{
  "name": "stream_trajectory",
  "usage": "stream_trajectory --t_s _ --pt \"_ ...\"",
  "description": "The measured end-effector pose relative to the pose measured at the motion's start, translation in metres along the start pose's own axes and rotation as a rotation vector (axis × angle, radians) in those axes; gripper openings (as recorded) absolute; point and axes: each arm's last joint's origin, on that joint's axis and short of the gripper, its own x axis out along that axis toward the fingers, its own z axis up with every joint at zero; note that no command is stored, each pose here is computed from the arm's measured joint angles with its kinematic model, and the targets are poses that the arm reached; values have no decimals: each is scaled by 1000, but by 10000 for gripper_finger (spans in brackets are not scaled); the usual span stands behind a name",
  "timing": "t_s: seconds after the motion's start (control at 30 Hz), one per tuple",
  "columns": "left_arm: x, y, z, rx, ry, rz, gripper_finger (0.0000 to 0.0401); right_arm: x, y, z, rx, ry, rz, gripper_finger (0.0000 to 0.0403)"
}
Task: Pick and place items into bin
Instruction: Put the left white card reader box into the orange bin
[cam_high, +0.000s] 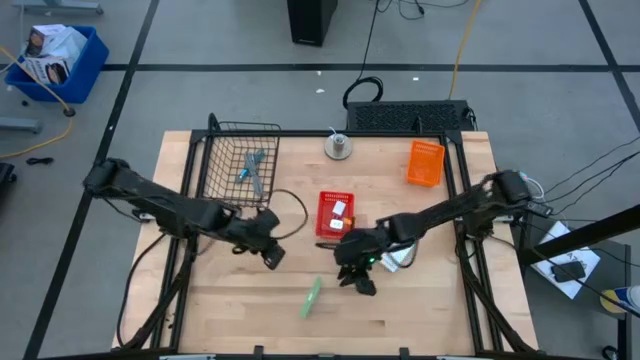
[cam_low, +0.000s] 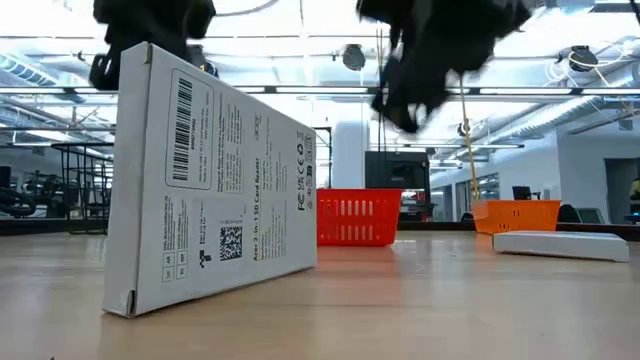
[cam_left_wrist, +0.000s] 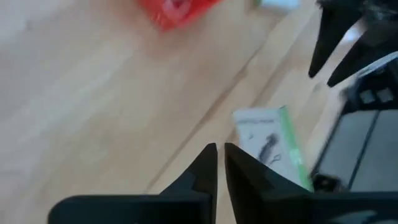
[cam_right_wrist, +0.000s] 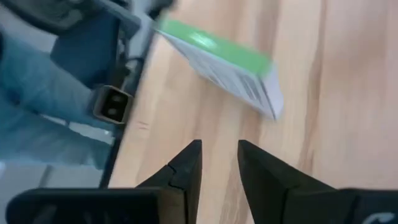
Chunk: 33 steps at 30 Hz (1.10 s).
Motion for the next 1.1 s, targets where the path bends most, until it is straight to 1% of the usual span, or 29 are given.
stream_trajectory --t_s 0.07,0.1,0.13,0.23,0.3,0.37,0.43,0.57,0.7,0.8,0.93,1.1 --pt "-14 0 3 7 -55 -29 38 -21 8 10 -88 -70 16 91" --pt "-20 1 3 16 -74 -31 40 -32 12 15 -112 -107 24 88" --pt "-26 1 4 21 -98 -41 41 -41 14 18 -118 -135 26 86" --pt "-39 1 7 34 -159 -70 42 -57 12 25 -57 -187 24 82" --pt "-45 0 8 58 -190 -91 42 -63 9 29 -66 -218 37 86" --pt "-51 1 8 64 -198 -104 42 -65 8 36 -106 -281 50 98" --pt "-54 0 9 52 -209 -128 42 -62 6 38 -144 -299 65 115" --pt "-58 -2 10 13 -220 -166 42 -50 -4 33 -154 -242 45 160" --pt "-58 -6 12 -24 -239 -204 42 -41 -8 33 -258 -241 33 204" --pt "-58 -8 13 -41 -252 -227 42 -32 -12 33 -316 -248 31 228" --pt "-59 -9 13 -56 -255 -238 42 -15 -18 32 -364 -211 24 241" --pt "-59 -10 12 -58 -252 -248 42 5 -19 37 -445 -173 64 239"
